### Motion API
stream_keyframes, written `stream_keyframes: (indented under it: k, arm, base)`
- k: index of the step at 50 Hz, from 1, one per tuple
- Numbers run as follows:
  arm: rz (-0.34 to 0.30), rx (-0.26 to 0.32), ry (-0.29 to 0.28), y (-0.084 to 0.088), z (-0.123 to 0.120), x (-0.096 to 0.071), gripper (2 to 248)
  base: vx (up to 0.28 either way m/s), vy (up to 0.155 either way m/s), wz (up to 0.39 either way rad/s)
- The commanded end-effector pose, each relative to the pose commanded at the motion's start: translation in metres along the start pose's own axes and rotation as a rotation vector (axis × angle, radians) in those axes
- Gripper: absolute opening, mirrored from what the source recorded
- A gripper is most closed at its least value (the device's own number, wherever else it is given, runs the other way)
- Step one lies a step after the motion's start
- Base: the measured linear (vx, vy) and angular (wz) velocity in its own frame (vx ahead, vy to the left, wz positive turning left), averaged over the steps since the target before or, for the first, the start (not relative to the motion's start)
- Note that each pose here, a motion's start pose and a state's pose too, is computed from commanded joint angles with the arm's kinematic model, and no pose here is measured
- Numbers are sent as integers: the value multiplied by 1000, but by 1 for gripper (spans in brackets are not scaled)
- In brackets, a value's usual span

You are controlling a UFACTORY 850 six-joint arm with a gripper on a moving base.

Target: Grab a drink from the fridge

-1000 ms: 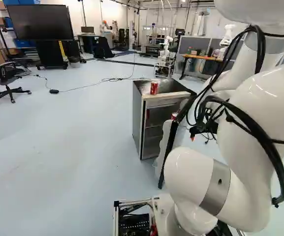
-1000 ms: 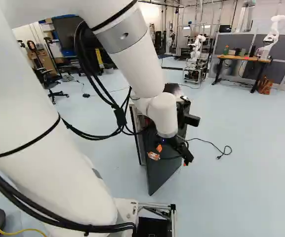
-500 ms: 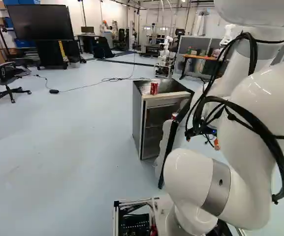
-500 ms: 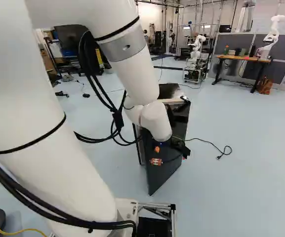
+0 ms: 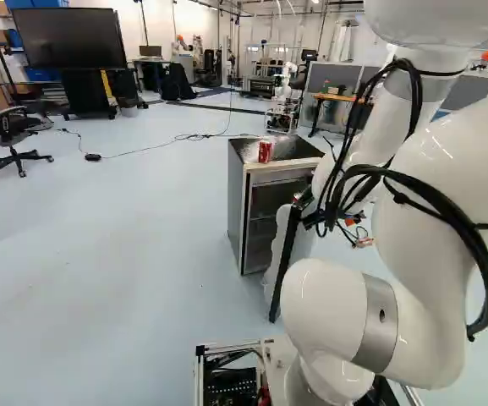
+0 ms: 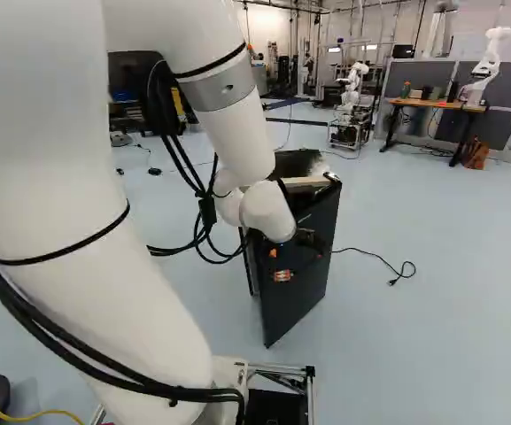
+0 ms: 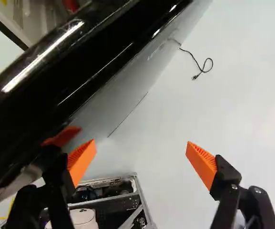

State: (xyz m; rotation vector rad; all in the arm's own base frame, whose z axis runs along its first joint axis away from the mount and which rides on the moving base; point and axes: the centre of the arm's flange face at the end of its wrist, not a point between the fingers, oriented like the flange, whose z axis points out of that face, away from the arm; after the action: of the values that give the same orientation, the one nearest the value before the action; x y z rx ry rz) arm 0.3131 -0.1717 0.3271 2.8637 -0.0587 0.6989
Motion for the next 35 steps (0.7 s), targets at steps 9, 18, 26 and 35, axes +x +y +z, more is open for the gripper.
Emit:
stream_keyframes:
  k: [9, 18, 26, 35]
  arm:
    - [-20, 9, 7, -5, 3, 8, 247]
    - [-39, 18, 13, -9, 8, 18, 247]
    - [-57, 27, 19, -12, 13, 29, 247]
    - [-79, 37, 27, -18, 18, 42, 247]
  base:
    - [0, 0, 0]
    - [0, 0, 0]
    - [0, 0, 0]
    - [0, 0, 0]
